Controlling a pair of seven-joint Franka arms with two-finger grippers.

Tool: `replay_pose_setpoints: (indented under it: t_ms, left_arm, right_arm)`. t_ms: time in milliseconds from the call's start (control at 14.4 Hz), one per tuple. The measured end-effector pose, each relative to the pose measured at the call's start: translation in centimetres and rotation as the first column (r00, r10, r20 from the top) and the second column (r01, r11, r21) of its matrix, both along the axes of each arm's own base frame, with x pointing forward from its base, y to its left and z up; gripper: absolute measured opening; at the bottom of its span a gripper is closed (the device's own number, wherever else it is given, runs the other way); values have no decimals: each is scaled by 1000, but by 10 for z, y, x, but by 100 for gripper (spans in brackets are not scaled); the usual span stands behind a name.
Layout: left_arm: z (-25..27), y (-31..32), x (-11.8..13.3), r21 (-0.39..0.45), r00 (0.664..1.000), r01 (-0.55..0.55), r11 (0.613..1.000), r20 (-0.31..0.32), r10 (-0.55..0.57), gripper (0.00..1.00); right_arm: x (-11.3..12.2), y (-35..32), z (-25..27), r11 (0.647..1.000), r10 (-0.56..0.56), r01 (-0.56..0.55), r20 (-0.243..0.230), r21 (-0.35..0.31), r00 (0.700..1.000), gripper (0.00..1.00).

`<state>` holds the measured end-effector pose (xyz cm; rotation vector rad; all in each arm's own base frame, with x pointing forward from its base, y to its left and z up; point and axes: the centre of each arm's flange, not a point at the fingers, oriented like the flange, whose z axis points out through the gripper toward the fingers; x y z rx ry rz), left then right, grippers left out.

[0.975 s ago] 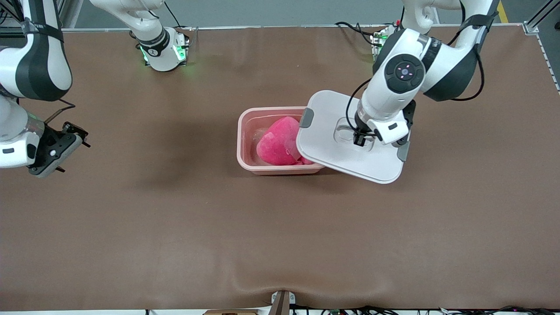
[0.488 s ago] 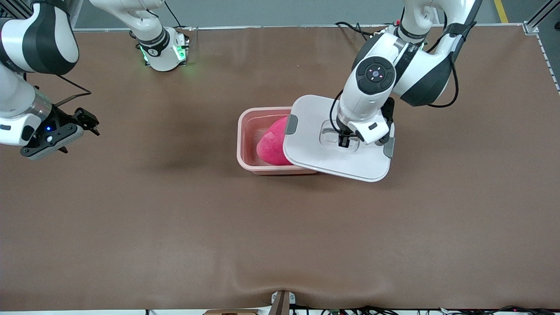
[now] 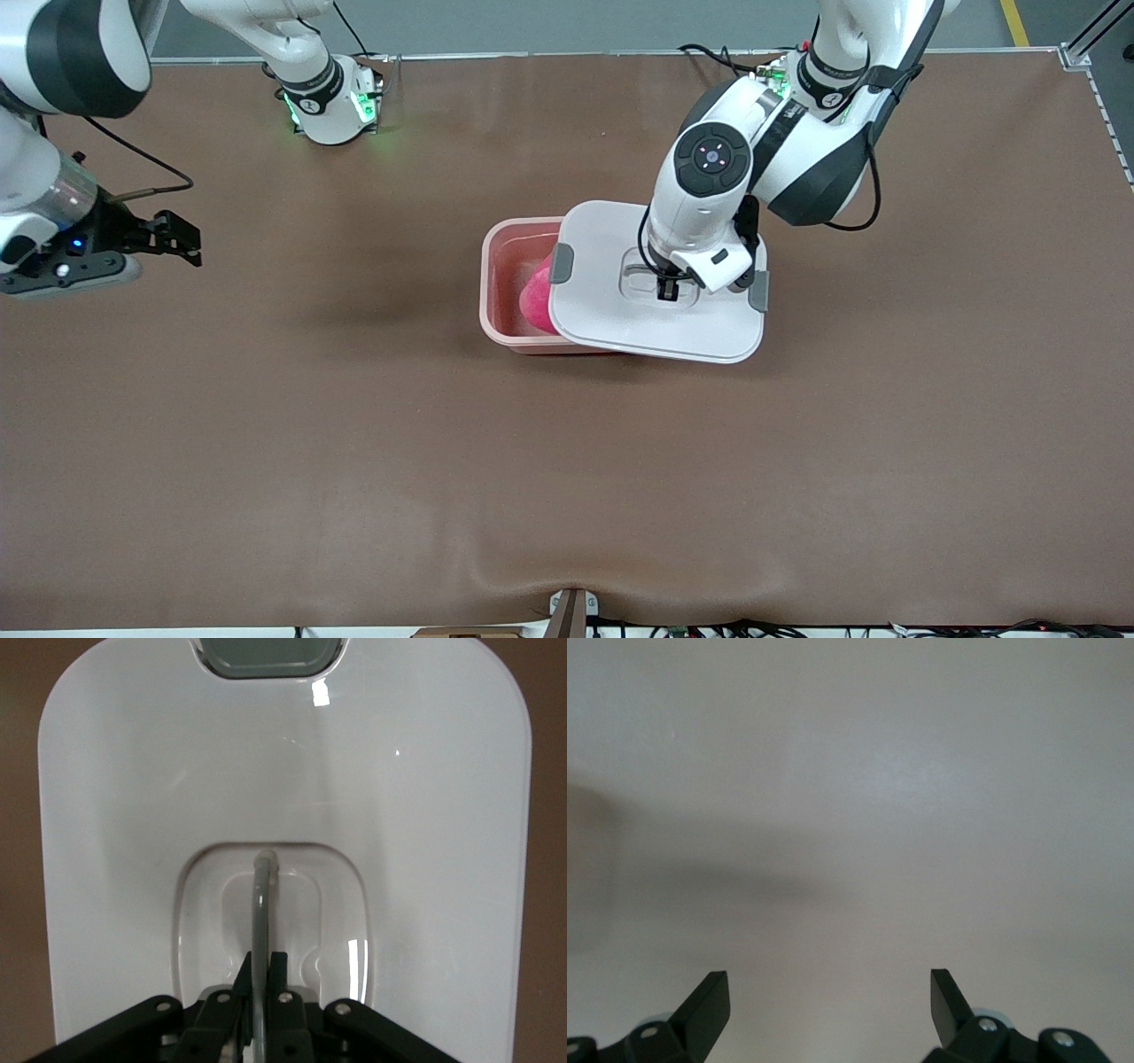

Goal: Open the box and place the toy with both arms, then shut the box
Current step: 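Carry the lid over the box with the left gripper and lower it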

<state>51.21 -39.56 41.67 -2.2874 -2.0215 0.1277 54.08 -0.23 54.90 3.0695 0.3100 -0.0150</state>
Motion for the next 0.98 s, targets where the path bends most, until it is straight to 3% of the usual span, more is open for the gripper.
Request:
replay_pose_setpoints:
  t_ms: [348,488,766,975]
  left_arm:
    - [-7,-29,-6,-9,996,-91,996,24,91,7]
    - [-6,-40,-9,-11,992,-123,992,31,123,7]
    - [-7,-58,-19,-11,988,-149,989,31,149,7]
    - [-13,-67,-24,5,986,-162,987,38,161,7]
  right_arm:
    - [-1,-7,50,999,-49,48,18,12,999,100]
    - [-5,-17,56,997,-70,70,-9,21,997,100]
    - [-12,-45,54,981,-144,149,-53,127,988,100]
    - [-18,-51,54,976,-160,167,-64,140,985,100]
